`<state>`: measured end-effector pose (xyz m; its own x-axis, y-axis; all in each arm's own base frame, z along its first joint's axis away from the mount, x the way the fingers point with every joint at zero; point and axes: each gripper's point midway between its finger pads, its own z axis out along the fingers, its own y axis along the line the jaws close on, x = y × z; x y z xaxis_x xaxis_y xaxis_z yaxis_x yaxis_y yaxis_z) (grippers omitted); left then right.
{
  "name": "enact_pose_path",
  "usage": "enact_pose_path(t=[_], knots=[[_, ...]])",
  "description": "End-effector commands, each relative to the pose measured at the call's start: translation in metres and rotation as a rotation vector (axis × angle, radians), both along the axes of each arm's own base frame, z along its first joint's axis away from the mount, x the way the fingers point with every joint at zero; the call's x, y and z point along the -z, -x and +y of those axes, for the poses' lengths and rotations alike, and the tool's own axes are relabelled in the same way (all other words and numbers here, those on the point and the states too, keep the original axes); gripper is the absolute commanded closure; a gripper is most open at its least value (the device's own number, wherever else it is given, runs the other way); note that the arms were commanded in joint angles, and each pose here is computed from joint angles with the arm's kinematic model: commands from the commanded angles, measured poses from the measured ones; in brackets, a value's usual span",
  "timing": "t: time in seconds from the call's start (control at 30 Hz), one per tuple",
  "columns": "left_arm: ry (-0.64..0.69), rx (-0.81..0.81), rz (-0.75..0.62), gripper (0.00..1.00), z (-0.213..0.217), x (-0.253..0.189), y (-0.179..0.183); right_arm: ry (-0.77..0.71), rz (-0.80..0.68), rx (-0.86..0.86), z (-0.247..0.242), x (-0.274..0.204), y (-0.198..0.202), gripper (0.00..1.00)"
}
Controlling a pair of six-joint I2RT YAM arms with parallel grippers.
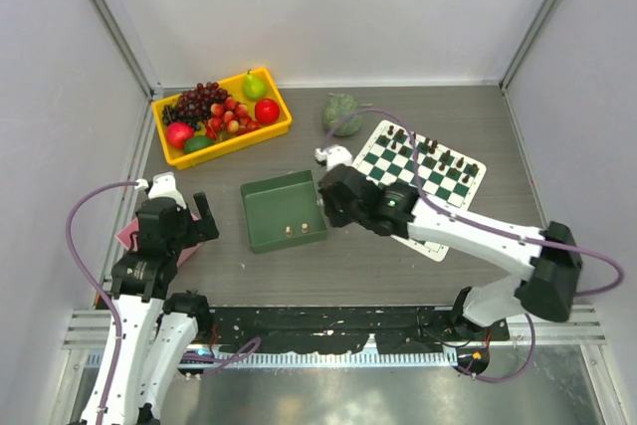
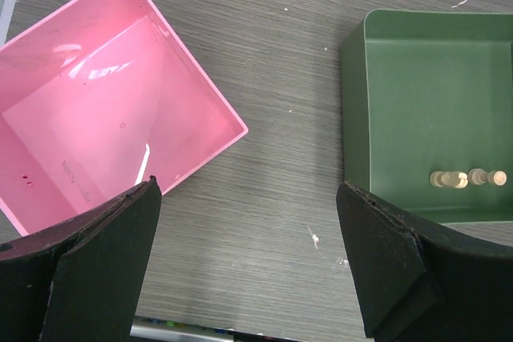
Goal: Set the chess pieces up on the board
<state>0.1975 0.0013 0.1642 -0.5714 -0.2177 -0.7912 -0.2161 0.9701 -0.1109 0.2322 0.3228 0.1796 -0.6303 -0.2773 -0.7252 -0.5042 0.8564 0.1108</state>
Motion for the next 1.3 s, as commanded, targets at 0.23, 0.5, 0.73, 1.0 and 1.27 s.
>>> enact_pose_path(t=[0.23, 0.5, 0.73, 1.0, 1.27], knots=[[0.012, 0.021, -0.048, 0.01, -0.004, -0.012, -0.006, -0.037, 0.071, 0.373, -0.128, 0.046, 0.039, 0.81], [0.013, 0.025, -0.043, 0.01, -0.005, -0.011, -0.006, -0.042, 0.151, 0.511, -0.173, 0.078, 0.032, 0.81], [0.014, 0.026, -0.041, 0.01, -0.005, -0.011, -0.006, 0.01, 0.127, 0.613, -0.203, 0.099, 0.013, 0.81], [0.015, 0.029, -0.033, 0.01, -0.006, -0.01, -0.007, -0.039, 0.016, 0.685, -0.211, 0.099, -0.011, 0.81], [0.013, 0.026, -0.029, 0.01, -0.005, -0.008, -0.007, -0.014, -0.001, 0.711, -0.215, 0.105, -0.025, 0.82]])
